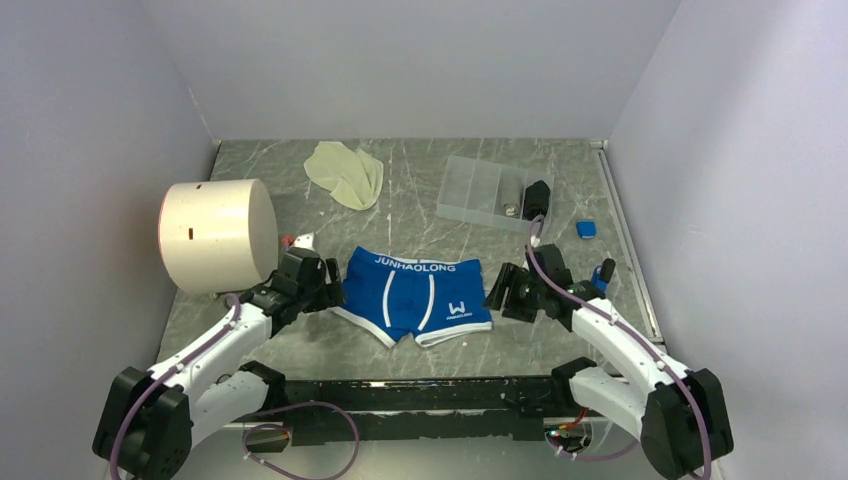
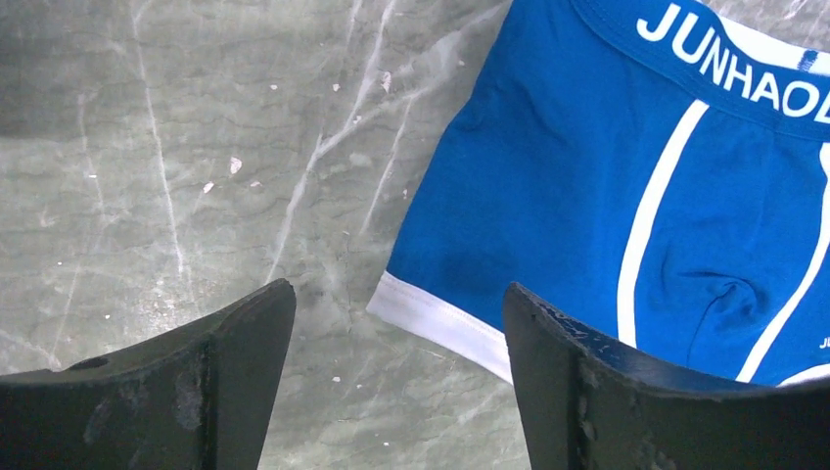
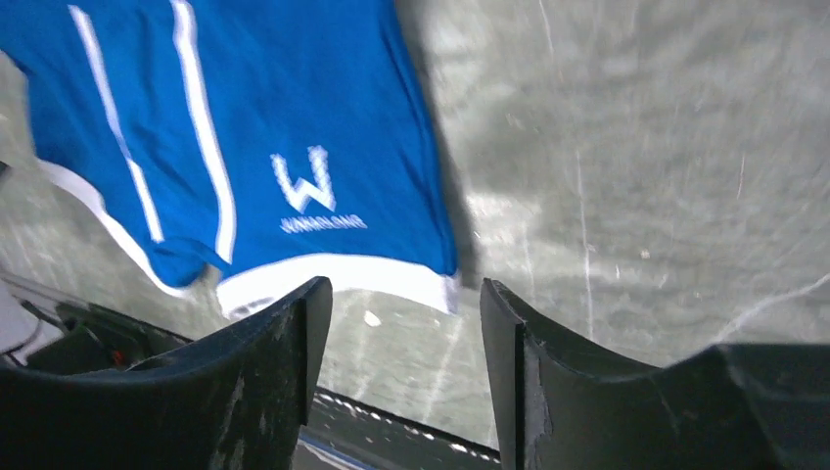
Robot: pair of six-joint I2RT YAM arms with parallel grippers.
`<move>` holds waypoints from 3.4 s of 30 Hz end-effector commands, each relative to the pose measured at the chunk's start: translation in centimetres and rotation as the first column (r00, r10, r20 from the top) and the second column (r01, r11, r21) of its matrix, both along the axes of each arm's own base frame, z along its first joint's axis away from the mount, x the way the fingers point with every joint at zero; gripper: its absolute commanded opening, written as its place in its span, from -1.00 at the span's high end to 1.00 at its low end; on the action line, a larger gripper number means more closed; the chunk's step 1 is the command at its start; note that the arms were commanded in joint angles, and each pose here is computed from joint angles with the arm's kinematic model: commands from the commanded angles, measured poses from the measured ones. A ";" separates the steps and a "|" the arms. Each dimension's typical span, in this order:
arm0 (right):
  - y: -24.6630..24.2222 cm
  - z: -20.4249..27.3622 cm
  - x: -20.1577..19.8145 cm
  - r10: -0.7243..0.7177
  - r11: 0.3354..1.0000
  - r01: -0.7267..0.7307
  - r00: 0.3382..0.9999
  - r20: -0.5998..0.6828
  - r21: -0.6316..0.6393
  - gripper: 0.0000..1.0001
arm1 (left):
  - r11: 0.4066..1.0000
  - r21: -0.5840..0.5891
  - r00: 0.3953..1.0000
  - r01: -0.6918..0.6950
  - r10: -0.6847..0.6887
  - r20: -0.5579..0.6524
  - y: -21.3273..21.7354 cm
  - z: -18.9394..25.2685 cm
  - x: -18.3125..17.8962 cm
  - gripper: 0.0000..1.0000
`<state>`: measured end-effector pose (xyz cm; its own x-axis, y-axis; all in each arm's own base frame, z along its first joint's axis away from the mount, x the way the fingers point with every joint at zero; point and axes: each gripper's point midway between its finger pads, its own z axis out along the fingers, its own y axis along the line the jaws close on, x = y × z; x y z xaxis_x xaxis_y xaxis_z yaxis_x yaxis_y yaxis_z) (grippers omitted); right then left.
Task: Roll the underwear
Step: Fold the underwear at the center of the board.
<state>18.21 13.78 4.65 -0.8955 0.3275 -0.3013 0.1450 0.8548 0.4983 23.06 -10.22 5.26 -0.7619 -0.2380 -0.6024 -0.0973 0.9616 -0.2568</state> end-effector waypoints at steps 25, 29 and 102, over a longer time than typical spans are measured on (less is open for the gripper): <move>23.9 6.4 14.3 0.374 0.926 -0.372 0.891 0.258 -0.060 0.06 | 0.996 -0.072 0.998 -0.050 0.047 -0.049 -0.7 -4.2 -0.9 0.45; 27.2 4.9 15.2 0.384 0.923 -0.379 0.888 0.254 -0.071 0.09 | 0.992 -0.082 0.996 -0.093 0.091 -0.023 -0.1 -4.1 -1.0 0.57; 33.1 -5.3 16.2 0.436 0.832 -0.348 0.892 0.120 -0.432 0.41 | 0.994 -0.082 0.997 -0.078 0.076 -0.021 0.1 -2.9 -1.8 0.68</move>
<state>34.79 47.12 2.37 -0.8209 -0.1857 -0.5400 -0.3119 0.9379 0.1516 21.16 -10.06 2.24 -0.7519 -0.3542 -0.5560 -0.1882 0.9236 -0.3339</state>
